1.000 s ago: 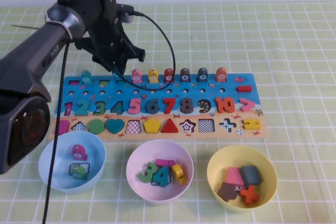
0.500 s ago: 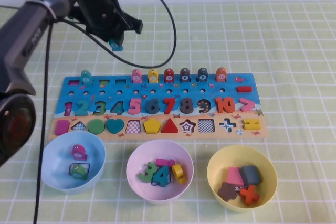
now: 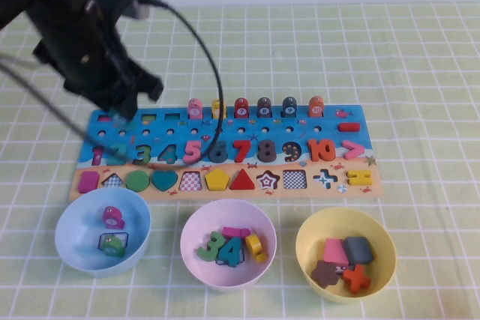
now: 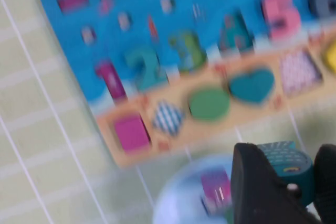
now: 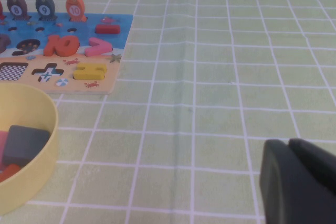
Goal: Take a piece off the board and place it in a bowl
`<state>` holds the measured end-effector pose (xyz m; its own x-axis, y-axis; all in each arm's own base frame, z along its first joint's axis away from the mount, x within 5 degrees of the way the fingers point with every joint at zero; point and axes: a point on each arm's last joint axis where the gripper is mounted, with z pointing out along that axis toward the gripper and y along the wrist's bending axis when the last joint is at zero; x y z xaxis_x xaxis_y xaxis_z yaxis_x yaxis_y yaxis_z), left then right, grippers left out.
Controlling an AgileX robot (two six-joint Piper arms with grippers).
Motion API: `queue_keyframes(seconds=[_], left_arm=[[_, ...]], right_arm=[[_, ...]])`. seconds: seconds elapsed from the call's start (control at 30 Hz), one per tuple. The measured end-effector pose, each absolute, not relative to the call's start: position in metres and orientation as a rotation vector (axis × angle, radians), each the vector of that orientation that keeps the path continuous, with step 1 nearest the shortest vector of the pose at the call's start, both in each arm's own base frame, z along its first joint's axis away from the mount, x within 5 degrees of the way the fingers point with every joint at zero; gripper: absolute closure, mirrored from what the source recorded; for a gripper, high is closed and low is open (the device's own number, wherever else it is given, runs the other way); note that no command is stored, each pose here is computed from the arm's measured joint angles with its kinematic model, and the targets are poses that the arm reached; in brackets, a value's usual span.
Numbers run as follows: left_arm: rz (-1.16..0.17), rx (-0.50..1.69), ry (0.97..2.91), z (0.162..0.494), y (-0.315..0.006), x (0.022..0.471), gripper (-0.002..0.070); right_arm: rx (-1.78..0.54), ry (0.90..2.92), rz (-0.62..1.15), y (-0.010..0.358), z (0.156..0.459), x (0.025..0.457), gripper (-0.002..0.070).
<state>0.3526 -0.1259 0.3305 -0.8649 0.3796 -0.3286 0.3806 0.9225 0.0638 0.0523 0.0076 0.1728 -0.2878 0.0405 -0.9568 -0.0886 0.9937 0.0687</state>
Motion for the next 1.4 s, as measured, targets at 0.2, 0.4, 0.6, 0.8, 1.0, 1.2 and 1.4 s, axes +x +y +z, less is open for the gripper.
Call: queue_keyframes(seconds=[0.2, 0.4, 0.6, 0.8, 1.0, 1.2, 1.4], left_arm=[[-0.005, 0.648, 2.777, 0.330, -0.116, 0.277, 0.0484], [-0.017, 0.615, 2.800, 0.305, -0.102, 0.233, 0.0484], [0.022, 0.490, 2.761, 0.274, -0.096, 0.232, 0.0485], [0.077, 0.453, 2.721, 0.259, -0.098, 0.247, 0.0485], [0.121, 0.456, 2.759, 0.238, -0.102, 0.260, 0.0485], [0.133, 0.472, 2.795, 0.221, -0.106, 0.268, 0.0485], [0.124, 0.474, 2.784, 0.219, -0.107, 0.270, 0.0461]], right_arm=[[-0.035, 1.859, 0.126, 0.008, 0.173, 0.052, 0.0694], [-0.035, 1.860, 0.126, 0.008, 0.173, 0.052, 0.0694], [-0.035, 1.860, 0.126, 0.008, 0.173, 0.052, 0.0694], [-0.035, 1.860, 0.126, 0.008, 0.173, 0.052, 0.0694], [-0.035, 1.860, 0.126, 0.008, 0.173, 0.052, 0.0694], [-0.035, 1.861, 0.126, 0.008, 0.173, 0.052, 0.0694], [-0.035, 1.861, 0.126, 0.008, 0.173, 0.052, 0.0694]])
